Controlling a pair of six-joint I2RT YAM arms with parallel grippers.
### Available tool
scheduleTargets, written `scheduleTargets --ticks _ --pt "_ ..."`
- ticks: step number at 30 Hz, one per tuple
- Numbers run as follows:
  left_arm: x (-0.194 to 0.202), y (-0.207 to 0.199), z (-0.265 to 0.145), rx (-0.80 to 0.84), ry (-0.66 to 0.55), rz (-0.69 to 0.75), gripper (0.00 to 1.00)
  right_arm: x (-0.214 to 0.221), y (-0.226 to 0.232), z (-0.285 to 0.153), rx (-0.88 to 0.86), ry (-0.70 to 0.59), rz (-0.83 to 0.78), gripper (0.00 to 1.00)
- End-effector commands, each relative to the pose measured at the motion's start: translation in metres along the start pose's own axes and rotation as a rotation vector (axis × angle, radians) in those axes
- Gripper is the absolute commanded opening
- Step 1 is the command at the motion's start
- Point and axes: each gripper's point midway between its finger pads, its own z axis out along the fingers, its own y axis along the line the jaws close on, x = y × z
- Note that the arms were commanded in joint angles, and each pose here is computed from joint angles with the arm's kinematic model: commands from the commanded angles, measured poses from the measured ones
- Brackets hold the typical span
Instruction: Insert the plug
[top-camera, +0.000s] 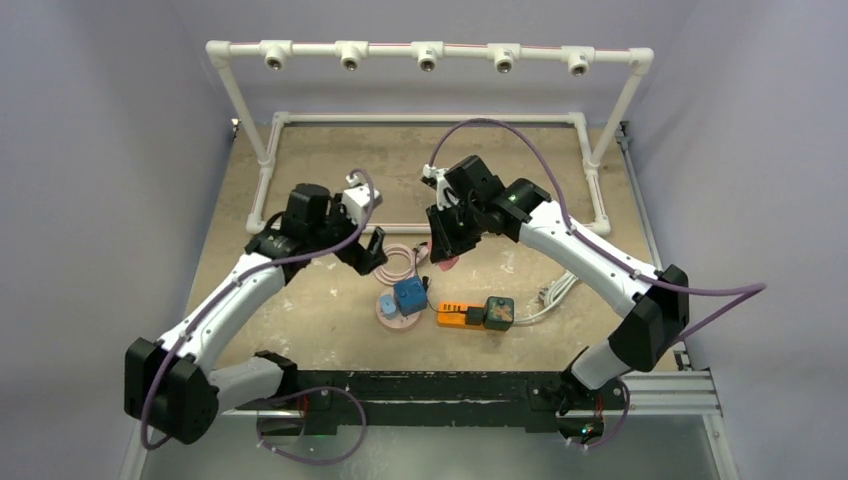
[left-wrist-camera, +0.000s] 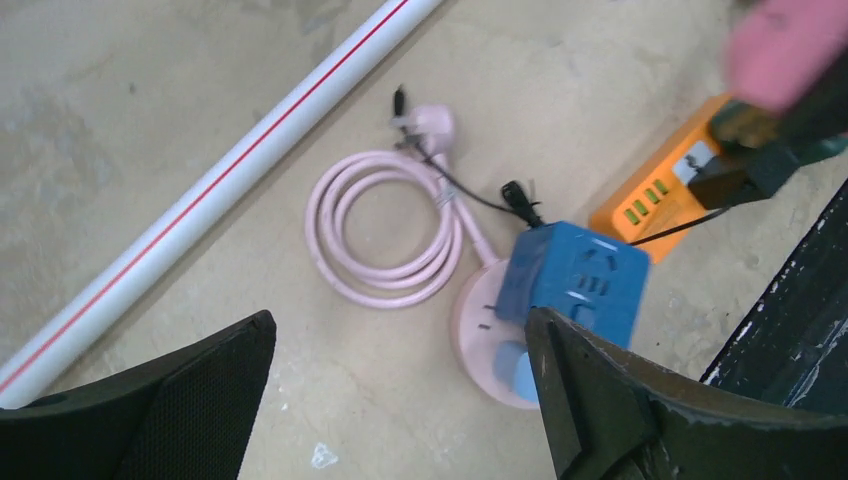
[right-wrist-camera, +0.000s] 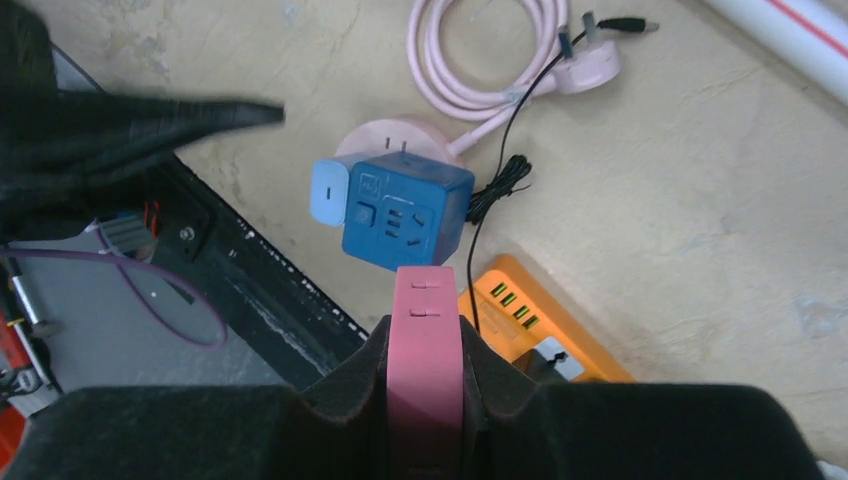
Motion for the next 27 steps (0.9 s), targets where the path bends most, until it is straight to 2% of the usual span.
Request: scheduleTargets --ticks 1,3,6,9,19,24,27 --pt "0.023 0.004 0.012 0.188 0.027 -0.137 0.9 0.002 0.021 -0.004 -0.049 0.023 0.071 0.0" --pt "0.032 -0.006 0.017 0.301 0.048 -0.08 0.85 0.009 0.028 0.006 -0.053 0.06 0.082 0.0" --pt "0.041 -0.015 0.018 0.386 0.048 0.022 0.79 0.02 0.035 0.017 -0.034 0.115 0.09 0.0" --pt "0.046 -0.019 0.015 0.424 0.032 0.128 0.76 0.023 0.037 0.023 -0.031 0.134 0.118 0.0" --pt "0.053 -0.03 0.017 0.494 -0.057 0.248 0.63 0.021 0.033 0.04 0.034 0.134 0.221 0.0" --pt "0.052 -0.031 0.007 0.438 -0.171 0.482 0.69 0.023 0.023 0.052 0.102 0.107 0.236 0.0" --pt "0.048 -0.033 -0.001 0.42 -0.229 0.648 0.66 0.021 0.023 0.055 0.133 0.09 0.212 0.0"
